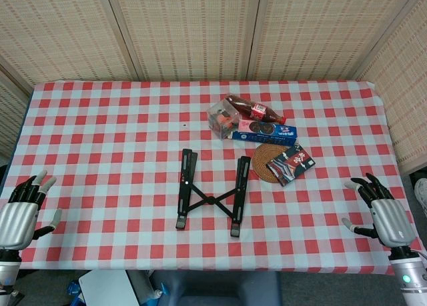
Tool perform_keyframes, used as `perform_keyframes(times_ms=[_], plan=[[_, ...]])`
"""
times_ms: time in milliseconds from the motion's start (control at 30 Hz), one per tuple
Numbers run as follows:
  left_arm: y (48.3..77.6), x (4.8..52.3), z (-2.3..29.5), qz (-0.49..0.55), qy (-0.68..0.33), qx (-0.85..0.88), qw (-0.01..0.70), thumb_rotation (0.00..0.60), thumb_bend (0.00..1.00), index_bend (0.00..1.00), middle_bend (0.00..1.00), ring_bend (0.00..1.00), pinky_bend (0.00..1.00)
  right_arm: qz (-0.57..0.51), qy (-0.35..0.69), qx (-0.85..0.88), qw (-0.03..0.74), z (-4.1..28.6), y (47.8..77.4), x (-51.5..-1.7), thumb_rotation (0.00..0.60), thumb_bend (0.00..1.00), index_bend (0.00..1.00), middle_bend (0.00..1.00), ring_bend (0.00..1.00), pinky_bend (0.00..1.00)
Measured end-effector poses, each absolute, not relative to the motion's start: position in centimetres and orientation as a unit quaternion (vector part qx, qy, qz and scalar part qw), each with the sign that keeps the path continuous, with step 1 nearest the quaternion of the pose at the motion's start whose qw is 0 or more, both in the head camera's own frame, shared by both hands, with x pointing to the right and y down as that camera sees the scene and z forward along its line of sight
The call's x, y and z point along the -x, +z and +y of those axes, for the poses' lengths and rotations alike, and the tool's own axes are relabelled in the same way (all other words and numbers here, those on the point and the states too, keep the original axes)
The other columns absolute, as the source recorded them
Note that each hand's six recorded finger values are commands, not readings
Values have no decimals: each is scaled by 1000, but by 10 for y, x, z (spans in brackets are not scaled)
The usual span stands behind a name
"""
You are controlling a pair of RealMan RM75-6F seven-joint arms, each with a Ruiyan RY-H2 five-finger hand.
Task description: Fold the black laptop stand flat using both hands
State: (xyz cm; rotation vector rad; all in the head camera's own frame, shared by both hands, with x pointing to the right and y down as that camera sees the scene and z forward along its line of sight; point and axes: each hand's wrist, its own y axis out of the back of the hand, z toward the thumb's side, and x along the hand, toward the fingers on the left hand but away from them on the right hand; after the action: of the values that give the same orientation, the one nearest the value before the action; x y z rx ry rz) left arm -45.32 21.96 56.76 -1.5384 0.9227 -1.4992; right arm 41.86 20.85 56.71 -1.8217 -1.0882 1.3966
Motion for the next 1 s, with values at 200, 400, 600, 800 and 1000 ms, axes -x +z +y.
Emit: perform_keyframes(times_ms=[200,400,600,800,1000], plan=[[570,452,217,362,-590,608,389,600,408,118,16,83,133,-407,523,688,295,207,569,-417,600,158,216,162,24,147],[570,451,216,363,-588,610,388,600,406,117,19,84,133,-407,516,693,296,205,569,-414,600,145,215,164,24,147],[570,448,207,382,-564,636,363,562,284,115,51,112,134,-410,490,715,283,200,569,-402,600,104,193,164,24,127],[573,441,190,412,-517,686,304,230,242,131,78,144,141,-410,469,742,246,193,577,-391,600,86,137,164,24,113],[583,425,164,433,-459,739,236,30,212,167,105,163,149,-420,433,779,170,184,591,-375,600,37,75,137,25,113]])
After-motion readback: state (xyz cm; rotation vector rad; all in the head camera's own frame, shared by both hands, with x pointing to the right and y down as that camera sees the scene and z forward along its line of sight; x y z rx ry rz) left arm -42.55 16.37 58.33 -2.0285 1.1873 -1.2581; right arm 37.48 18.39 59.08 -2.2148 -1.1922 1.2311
